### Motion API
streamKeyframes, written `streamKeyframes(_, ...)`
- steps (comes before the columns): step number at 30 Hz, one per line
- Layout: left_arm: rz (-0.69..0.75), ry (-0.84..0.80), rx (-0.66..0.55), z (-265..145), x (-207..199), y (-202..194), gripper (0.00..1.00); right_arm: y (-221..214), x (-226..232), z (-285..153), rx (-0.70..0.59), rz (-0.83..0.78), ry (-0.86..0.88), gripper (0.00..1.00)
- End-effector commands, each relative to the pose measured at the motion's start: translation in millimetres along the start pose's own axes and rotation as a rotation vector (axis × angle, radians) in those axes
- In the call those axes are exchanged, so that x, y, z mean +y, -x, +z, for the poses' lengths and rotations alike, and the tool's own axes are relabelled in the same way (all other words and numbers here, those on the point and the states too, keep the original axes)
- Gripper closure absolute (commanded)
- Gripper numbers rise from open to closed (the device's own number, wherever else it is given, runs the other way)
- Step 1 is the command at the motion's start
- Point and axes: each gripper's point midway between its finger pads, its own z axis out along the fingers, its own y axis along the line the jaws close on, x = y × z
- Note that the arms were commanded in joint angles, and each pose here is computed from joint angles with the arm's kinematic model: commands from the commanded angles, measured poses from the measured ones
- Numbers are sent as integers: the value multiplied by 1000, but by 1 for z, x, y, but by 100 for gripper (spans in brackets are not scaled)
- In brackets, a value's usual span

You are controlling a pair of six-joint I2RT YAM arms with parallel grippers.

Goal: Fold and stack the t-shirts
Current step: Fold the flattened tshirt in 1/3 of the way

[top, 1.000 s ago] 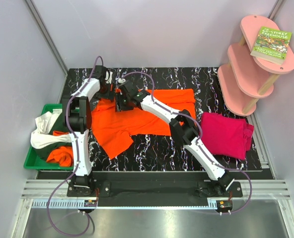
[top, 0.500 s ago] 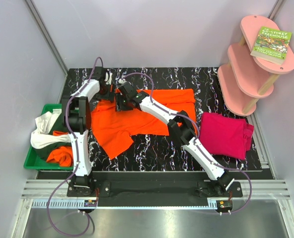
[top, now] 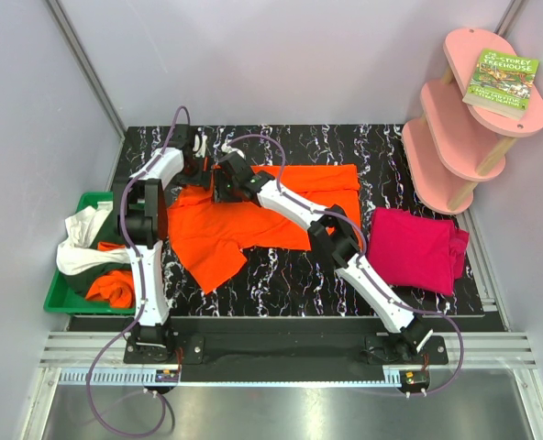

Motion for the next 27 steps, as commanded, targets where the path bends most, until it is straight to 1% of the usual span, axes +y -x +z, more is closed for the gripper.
streamKeyframes(1, 22, -5, 31, -10, 2, -9, 23, 8, 0, -2, -43, 4, -15, 50)
streamKeyframes(6, 20, -5, 37, -8, 2, -7, 23, 15, 2, -21, -48, -23, -29, 49)
streamKeyframes(9, 20, -5, 32, -7, 3, -4, 23, 10, -3, -26, -30, -30, -46, 48)
streamKeyframes(10, 20, -5, 32, -7, 3, -3, 23, 2, -10, -25, -11, -30, -61, 48)
streamKeyframes(12, 20, -5, 32, -8, 3, -3, 23, 2, -9, -31, -7, -21, -61, 47)
streamKeyframes(13, 20, -5, 31, -8, 3, -2, 23, -8, -14, -30, 14, -22, -73, 47)
streamKeyframes(18, 9, -29, 32, -7, -2, 1, 22, -13, -15, -36, 22, -19, -77, 46)
streamKeyframes(23, 4, -34, 39, -2, -3, 0, 22, 6, -3, -34, -21, -49, -42, 43)
streamKeyframes(24, 3, -36, 39, -1, -3, 0, 22, 20, 6, -37, -51, -52, -24, 43)
streamKeyframes(26, 3, -36, 46, 2, -3, -2, 22, 27, 9, -36, -68, -54, -18, 41)
streamKeyframes(27, 3, -34, 49, 3, -3, -2, 22, 38, 17, -40, -94, -55, -3, 41)
